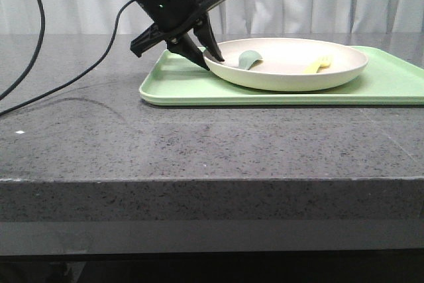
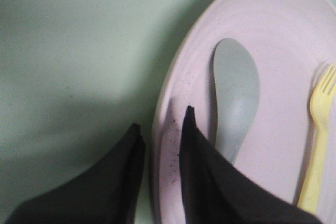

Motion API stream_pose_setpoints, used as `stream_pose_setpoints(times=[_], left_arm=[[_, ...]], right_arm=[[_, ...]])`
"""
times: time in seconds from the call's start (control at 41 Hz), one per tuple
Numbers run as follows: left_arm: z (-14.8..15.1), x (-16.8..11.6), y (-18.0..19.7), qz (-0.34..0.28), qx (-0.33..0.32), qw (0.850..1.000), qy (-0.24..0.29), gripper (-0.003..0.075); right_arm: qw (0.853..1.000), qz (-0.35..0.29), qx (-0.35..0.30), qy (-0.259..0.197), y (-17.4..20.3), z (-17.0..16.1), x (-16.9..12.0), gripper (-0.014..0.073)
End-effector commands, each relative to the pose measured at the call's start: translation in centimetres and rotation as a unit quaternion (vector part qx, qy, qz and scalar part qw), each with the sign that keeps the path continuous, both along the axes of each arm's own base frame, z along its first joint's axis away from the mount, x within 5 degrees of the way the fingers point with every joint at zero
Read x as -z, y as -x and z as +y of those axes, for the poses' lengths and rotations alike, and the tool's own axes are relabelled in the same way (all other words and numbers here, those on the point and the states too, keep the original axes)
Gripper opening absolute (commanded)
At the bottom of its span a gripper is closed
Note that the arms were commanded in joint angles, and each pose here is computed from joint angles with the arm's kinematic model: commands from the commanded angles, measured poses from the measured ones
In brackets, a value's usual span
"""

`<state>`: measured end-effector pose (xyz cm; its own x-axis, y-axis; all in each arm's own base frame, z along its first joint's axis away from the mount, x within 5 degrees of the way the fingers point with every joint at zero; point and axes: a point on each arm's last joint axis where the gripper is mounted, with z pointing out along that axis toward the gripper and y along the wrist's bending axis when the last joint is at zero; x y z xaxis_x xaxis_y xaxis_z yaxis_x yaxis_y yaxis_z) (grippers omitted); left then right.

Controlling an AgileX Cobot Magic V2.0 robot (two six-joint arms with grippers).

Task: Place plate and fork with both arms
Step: 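Open the left gripper and raise it away from the plate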

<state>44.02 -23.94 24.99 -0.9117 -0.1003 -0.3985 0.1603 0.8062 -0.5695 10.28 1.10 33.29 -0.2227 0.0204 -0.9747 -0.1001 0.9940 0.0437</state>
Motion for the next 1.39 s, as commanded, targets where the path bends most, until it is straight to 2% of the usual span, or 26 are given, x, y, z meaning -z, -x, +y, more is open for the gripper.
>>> stream_pose_setpoints(times=[0.0, 0.122, 0.269, 0.391, 0.513, 0.659, 0.732, 0.928, 1.025, 1.221, 1.367], left_arm=[[-0.2, -5.1, 0.8, -0.052, -0.007, 0.998, 0.045, 0.0286], [0.7, -7.0, 0.8, -0.07, 0.008, 0.997, 0.038, 0.0321], [2.2, -9.3, 0.8, -0.084, 0.032, 0.996, 0.009, 0.032], [3.4, -10.9, 1.0, -0.086, 0.045, 0.995, -0.015, 0.029], [3.8, -11.9, 1.6, -0.083, 0.061, 0.994, -0.038, 0.0181], [4.0, -11.8, 2.3, -0.06, 0.088, 0.993, -0.059, -0.0021], [4.0, -11.6, 2.5, -0.048, 0.097, 0.992, -0.065, -0.0018], [4.1, -13.0, 3.3, -0.066, 0.097, 0.991, -0.071, -0.0018], [4.8, -13.7, 4.0, -0.087, 0.087, 0.985, -0.121, -0.0018], [8.2, -14.5, 5.6, -0.11, 0.048, 0.965, -0.234, -0.0018], [11.4, -15.6, 6.9, -0.133, 0.004, 0.962, -0.239, -0.0018]], right_arm=[[0.999, -0.052, 0.002, 0.0, -0.2, 0.0, -1.6, 0.0652], [0.999, -0.052, 0.002, 0.0, -0.2, 0.0, -1.6, 0.0652], [0.999, -0.052, 0.002, 0.0, -0.2, 0.0, -1.6, 0.0652], [0.999, -0.052, 0.002, 0.0, -0.2, 0.0, -1.6, 0.0652], [0.999, -0.052, 0.002, 0.0, -0.2, 0.0, -1.6, 0.0652], [0.999, -0.052, 0.002, 0.0, -0.2, 0.0, -1.6, 0.0652], [0.999, -0.052, 0.002, 0.0, -0.2, 0.0, -1.6, 0.0652], [0.999, -0.052, 0.002, 0.0, -0.2, 0.0, -1.6, 0.0652], [0.999, -0.052, 0.002, 0.0, -0.2, 0.0, -1.6, 0.0652], [0.999, -0.052, 0.002, 0.0, -0.2, 0.0, -1.6, 0.0652], [0.999, -0.052, 0.002, 0.0, -0.2, 0.0, -1.6, 0.0652]])
